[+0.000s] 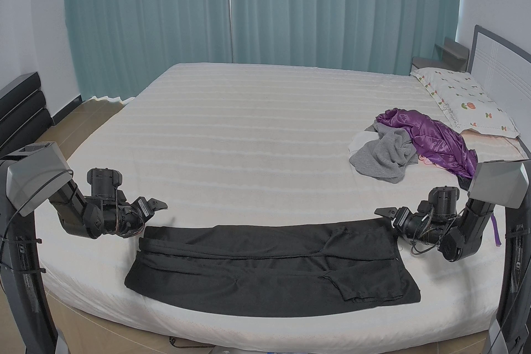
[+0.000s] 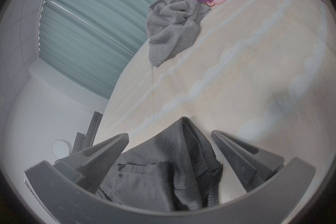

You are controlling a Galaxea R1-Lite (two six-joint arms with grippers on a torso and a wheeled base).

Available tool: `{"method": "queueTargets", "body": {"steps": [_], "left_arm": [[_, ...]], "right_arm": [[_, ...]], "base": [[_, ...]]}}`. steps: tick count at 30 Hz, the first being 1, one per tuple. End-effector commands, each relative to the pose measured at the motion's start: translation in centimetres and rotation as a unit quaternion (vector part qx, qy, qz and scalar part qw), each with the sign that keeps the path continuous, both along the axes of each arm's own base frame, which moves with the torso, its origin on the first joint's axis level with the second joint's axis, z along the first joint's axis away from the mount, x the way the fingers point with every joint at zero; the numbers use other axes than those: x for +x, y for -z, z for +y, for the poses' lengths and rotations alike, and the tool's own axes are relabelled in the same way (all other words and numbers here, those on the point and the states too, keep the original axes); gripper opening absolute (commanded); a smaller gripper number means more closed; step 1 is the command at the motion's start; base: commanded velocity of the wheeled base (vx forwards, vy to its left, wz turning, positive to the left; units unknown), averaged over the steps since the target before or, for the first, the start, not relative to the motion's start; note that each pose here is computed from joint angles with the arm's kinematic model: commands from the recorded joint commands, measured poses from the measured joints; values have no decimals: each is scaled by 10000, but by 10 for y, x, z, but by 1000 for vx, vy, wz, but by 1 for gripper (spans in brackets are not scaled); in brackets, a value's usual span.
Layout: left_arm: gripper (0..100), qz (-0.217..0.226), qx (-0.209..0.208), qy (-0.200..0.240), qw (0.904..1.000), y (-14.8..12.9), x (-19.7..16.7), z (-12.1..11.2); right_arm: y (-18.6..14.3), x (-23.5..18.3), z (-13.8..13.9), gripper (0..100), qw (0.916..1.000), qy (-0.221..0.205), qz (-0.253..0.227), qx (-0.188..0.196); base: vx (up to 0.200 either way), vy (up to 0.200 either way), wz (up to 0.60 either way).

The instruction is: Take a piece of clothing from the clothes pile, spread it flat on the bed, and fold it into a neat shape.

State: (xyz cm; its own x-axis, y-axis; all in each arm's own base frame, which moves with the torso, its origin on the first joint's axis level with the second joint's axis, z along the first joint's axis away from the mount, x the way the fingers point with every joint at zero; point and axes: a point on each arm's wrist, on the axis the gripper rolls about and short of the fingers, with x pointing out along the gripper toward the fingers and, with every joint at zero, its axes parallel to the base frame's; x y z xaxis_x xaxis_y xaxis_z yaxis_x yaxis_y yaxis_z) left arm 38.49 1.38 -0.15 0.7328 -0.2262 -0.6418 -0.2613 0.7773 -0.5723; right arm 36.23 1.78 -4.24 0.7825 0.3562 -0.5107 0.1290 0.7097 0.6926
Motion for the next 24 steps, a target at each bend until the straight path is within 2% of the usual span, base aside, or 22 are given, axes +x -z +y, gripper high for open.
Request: {"method": "queueTargets", "body": {"steps": [1, 4, 5, 11, 16, 24], "left_arm": [[100, 76, 25, -33, 10000, 6, 0, -1], [100, 123, 28, -39, 9999, 6, -3, -1], [0, 153, 27, -39, 9999, 8, -4, -1], [0, 262, 4, -133, 9996, 10, -10, 0], [0, 317, -70, -626, 9975, 10, -9, 4], [0, -56, -404, -1029, 9939, 6, -3, 12]], "right_arm": [[3, -1, 0, 100, 10000, 5, 69, 2], [3, -2, 0, 100, 10000, 5, 76, 2], [4, -2, 0, 100, 10000, 5, 76, 2], [3, 0, -1, 100, 10000, 40, 53, -10], [4, 1, -1, 100, 10000, 55, 55, -17], [4, 5, 1, 100, 10000, 47, 15, -7]], "base": [[0, 0, 0], [0, 0, 0], [0, 0, 0], [0, 0, 0], [0, 0, 0], [0, 0, 0]]}}
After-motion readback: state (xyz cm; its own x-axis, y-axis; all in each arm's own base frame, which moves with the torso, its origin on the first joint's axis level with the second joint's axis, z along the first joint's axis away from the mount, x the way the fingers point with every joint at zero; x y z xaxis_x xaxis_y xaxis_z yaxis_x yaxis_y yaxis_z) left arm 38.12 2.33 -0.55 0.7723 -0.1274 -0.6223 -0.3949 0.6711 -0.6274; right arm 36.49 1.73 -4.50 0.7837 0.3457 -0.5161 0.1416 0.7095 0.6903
